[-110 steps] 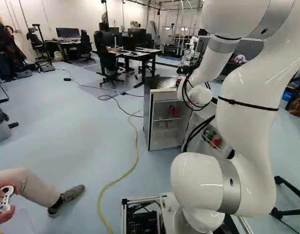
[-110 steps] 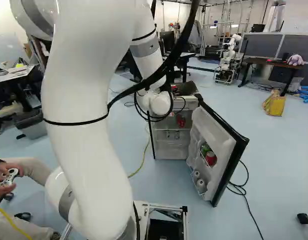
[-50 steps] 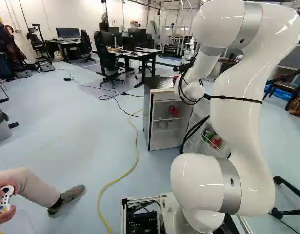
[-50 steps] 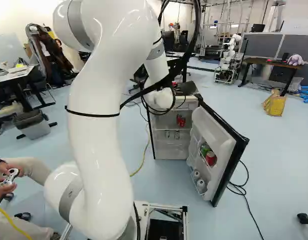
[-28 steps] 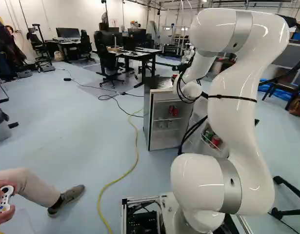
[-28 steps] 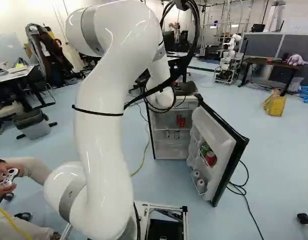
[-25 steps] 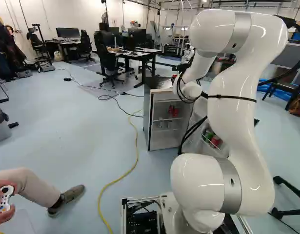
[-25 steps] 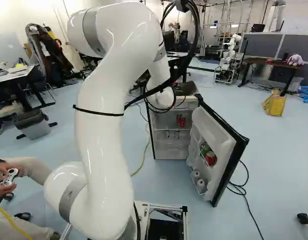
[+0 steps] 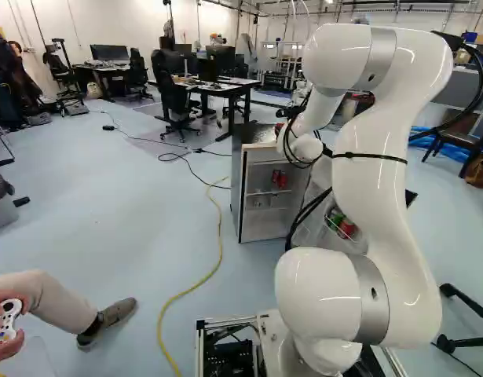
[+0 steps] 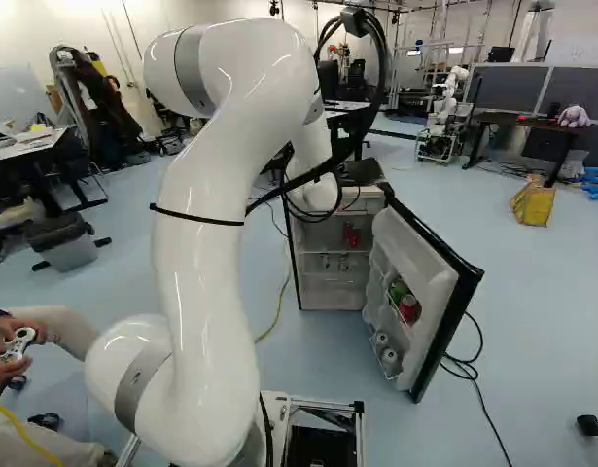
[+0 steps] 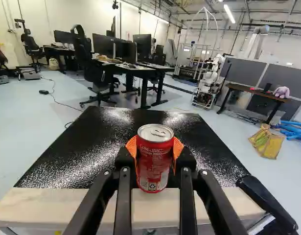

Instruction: Grab a drink from the fridge

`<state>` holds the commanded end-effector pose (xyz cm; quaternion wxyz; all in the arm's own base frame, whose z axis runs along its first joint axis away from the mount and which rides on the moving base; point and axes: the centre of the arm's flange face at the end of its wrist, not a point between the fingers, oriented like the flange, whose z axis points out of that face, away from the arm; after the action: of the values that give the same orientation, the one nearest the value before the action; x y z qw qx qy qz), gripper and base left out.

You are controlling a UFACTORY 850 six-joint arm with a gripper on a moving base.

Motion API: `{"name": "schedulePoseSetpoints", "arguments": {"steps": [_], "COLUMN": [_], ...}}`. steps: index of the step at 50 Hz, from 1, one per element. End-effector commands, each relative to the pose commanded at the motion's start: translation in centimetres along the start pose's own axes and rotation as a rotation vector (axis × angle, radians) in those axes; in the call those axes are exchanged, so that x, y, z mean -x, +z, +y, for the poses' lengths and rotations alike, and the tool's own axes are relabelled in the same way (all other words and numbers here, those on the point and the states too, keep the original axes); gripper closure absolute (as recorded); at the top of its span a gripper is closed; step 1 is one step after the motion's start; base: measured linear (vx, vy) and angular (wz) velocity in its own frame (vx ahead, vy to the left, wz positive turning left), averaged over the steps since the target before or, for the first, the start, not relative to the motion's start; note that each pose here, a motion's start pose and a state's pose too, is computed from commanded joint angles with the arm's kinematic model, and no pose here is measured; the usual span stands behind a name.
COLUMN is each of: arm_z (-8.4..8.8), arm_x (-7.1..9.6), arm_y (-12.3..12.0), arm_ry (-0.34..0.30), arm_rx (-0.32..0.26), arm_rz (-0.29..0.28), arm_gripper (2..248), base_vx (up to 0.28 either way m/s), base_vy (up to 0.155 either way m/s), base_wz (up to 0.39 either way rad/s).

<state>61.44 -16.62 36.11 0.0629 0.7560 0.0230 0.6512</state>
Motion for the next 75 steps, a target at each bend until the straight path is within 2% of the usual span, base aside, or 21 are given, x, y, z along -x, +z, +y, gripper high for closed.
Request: {"name": "schedulePoseSetpoints", "arguments": {"steps": [17,18,22,23,28,29,33,34,38,39,57,75], "arm_z": [0.0,0.0,0.0,0.0,0.0,0.0,0.0,0.0,0.0,0.0,0.9,3.8], "arm_x": [0.2,0.2,0.2,0.2,0.2,0.2,0.1,0.1,0.1,0.1,-0.2,-0.5], "arm_y": [0.0,0.0,0.0,0.0,-0.1,-0.1,-0.7,-0.8,-1.6,-1.8,-5.3,-8.6], "arm_ry": [0.001,0.001,0.001,0.001,0.001,0.001,0.002,0.003,0.004,0.005,0.015,0.089], "arm_rx": [0.0,0.0,0.0,0.0,0.0,0.0,0.001,0.002,0.003,0.004,0.032,0.164], "arm_rz": [-0.002,-0.002,-0.002,-0.002,-0.003,-0.004,-0.008,-0.009,-0.015,-0.016,-0.042,-0.16], "arm_gripper": [154,124,124,91,91,55,55,19,19,3,3,3], "base_vx": [0.0,0.0,0.0,0.0,0.0,0.0,0.0,0.0,0.0,0.0,0.0,0.0], "base_vy": [0.0,0.0,0.0,0.0,0.0,0.0,0.0,0.0,0.0,0.0,0.0,0.0], "base_wz": [0.0,0.0,0.0,0.0,0.0,0.0,0.0,0.0,0.0,0.0,0.0,0.0]}}
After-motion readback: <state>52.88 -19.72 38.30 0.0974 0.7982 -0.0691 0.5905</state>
